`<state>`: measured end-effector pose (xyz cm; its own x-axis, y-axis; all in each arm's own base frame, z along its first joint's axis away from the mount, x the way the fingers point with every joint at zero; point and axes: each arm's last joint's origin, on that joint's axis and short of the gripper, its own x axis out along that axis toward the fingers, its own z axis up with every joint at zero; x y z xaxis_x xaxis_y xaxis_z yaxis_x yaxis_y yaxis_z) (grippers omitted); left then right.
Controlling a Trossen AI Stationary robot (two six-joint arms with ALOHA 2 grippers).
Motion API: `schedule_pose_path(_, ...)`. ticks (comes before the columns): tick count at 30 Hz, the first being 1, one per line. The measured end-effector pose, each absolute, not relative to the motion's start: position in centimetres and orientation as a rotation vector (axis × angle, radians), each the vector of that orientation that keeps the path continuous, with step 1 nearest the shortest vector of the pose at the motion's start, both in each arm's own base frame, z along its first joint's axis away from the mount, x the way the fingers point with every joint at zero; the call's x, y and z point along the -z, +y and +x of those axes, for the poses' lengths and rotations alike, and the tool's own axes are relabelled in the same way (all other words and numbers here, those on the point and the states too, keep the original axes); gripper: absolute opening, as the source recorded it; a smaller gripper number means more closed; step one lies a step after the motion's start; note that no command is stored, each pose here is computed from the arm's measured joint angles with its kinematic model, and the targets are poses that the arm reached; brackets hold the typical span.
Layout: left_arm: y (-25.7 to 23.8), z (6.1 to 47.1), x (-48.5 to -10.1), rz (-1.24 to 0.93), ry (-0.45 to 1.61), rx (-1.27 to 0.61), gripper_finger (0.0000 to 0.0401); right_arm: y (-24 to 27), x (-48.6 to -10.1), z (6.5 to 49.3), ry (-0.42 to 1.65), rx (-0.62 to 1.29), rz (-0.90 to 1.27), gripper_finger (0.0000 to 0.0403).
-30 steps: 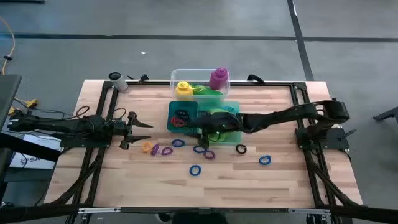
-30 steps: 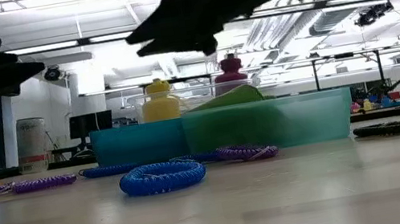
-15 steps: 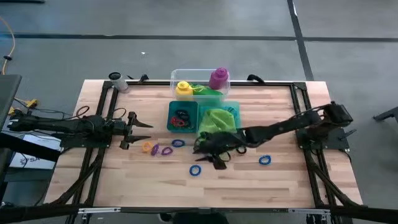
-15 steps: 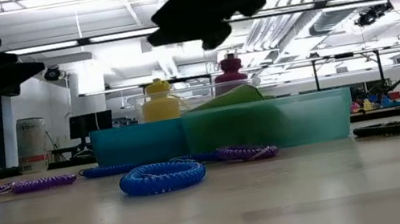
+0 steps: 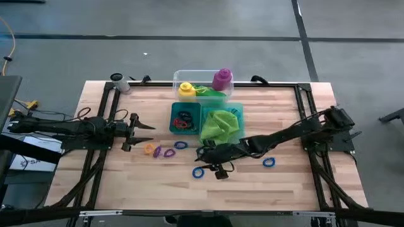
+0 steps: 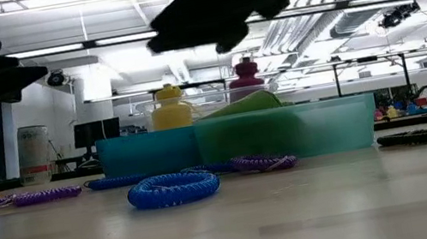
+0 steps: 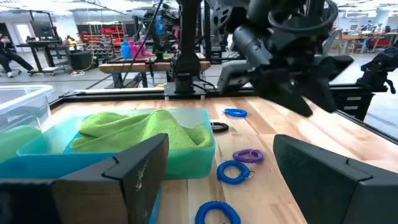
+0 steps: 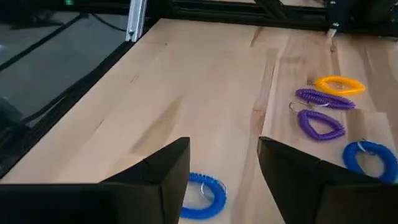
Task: Pick & Place Sports Items
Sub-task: Put the blue spring keychain into the blue bin
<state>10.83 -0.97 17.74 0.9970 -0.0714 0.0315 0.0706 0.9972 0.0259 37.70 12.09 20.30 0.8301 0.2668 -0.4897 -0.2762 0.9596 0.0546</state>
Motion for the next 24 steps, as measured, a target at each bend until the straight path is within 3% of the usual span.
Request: schedule_pose_path(24,-1.0,10.8,-17.7,0.025,-0.032,0.071,0.0236,11.9,-16.3,39.0,0.587,-0.272,0.019,0.0147)
